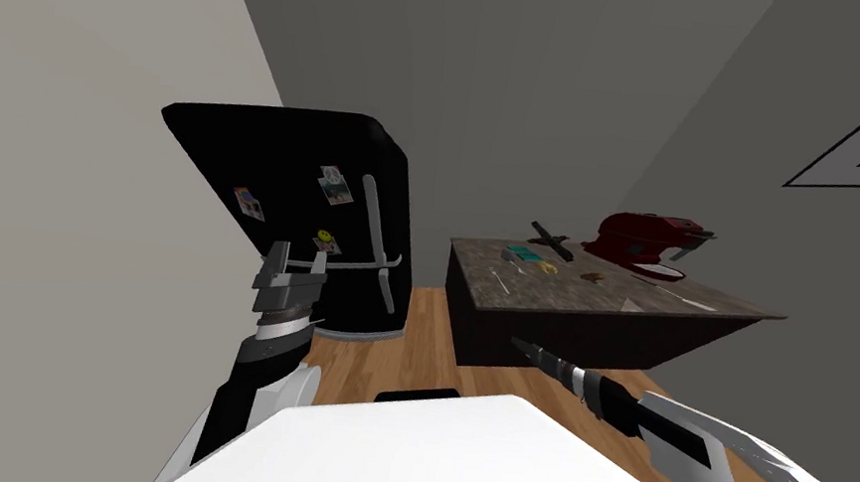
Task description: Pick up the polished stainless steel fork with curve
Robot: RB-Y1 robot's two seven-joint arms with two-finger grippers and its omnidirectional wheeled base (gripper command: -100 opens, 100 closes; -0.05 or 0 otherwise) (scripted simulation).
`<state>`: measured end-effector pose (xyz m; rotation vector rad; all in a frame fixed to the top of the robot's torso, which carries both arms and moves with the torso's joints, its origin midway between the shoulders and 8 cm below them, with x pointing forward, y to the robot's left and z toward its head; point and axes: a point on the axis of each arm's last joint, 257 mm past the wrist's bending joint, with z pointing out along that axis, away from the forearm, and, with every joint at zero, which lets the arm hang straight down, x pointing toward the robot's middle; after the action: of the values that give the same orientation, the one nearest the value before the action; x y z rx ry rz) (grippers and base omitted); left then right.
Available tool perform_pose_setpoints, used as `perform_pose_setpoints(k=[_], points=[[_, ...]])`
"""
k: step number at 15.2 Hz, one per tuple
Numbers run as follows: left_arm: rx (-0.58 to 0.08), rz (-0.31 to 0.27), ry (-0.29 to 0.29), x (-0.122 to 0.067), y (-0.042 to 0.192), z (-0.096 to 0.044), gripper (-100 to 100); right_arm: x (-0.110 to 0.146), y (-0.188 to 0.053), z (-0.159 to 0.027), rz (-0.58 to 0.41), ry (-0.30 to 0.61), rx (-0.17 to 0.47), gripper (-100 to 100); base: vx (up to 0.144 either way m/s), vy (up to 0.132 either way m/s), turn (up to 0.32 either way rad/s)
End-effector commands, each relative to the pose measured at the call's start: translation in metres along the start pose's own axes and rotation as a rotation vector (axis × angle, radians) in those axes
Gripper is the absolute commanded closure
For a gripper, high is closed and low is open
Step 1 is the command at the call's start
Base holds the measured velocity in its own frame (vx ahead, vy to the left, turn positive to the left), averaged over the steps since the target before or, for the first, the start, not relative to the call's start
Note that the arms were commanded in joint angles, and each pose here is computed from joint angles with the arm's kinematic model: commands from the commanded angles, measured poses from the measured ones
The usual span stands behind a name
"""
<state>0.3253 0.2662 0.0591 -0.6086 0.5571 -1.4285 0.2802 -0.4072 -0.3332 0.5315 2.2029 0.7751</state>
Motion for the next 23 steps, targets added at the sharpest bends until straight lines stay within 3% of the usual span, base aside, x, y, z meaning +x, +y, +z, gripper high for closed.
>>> perform_pose_setpoints(k=[1,2,3,4,6,7,8,9,10,13,16,17,20,22,23], points=[[0.000,0.000,0.000,0.000,0.000,0.000,0,0.000,-0.008,-0.006,-0.010,0.015,0.029,-100,0.000,0.019,0.052],[0.000,0.000,0.000,0.000,0.000,0.000,0,0.002,-0.032,-0.017,-0.004,0.037,0.097,-100,0.003,0.026,0.145],[0.000,0.000,0.000,0.000,0.000,0.000,0,-0.002,-0.033,-0.019,-0.021,0.044,0.104,-100,0.007,0.026,0.137],[0.000,0.000,0.000,0.000,0.000,0.000,0,0.003,-0.056,-0.031,-0.006,0.060,0.166,-100,0.016,0.035,0.183],[0.000,0.000,0.000,0.000,0.000,0.000,0,-0.004,-0.057,-0.035,-0.031,0.069,0.178,-100,0.019,0.025,0.094],[0.000,0.000,0.000,0.000,0.000,0.000,0,-0.005,-0.079,-0.049,-0.031,0.088,0.244,-100,0.027,0.022,0.134],[0.000,0.000,0.000,0.000,0.000,0.000,0,-0.008,-0.080,-0.051,-0.042,0.092,0.249,-100,0.031,0.021,0.147],[0.000,0.000,0.000,0.000,0.000,0.000,0,-0.008,-0.100,-0.066,-0.039,0.106,0.313,-100,0.039,0.022,0.233],[0.000,0.000,0.000,0.000,0.000,0.000,0,-0.013,-0.101,-0.068,-0.052,0.111,0.319,-100,0.042,0.014,0.193],[0.000,0.000,0.000,0.000,0.000,0.000,0,-0.022,-0.136,-0.102,-0.063,0.137,0.444,-100,0.073,0.010,0.182],[0.000,0.000,0.000,0.000,0.000,0.000,0,-0.031,-0.151,-0.120,-0.080,0.149,0.507,-100,0.095,0.000,0.182],[0.000,0.000,0.000,0.000,0.000,0.000,0,-0.038,-0.164,-0.136,-0.086,0.157,0.561,-100,0.109,-0.006,0.243],[0.000,0.000,0.000,0.000,0.000,0.000,0,-0.038,-0.164,-0.136,-0.086,0.157,0.561,-100,0.076,-0.018,0.093],[0.000,0.000,0.000,0.000,0.000,0.000,0,-0.050,-0.184,-0.166,-0.095,0.167,0.655,-100,0.096,-0.011,0.262],[0.000,0.000,0.000,0.000,0.000,0.000,0,-0.050,-0.184,-0.166,-0.095,0.167,0.655,-100,0.155,-0.040,0.295]])
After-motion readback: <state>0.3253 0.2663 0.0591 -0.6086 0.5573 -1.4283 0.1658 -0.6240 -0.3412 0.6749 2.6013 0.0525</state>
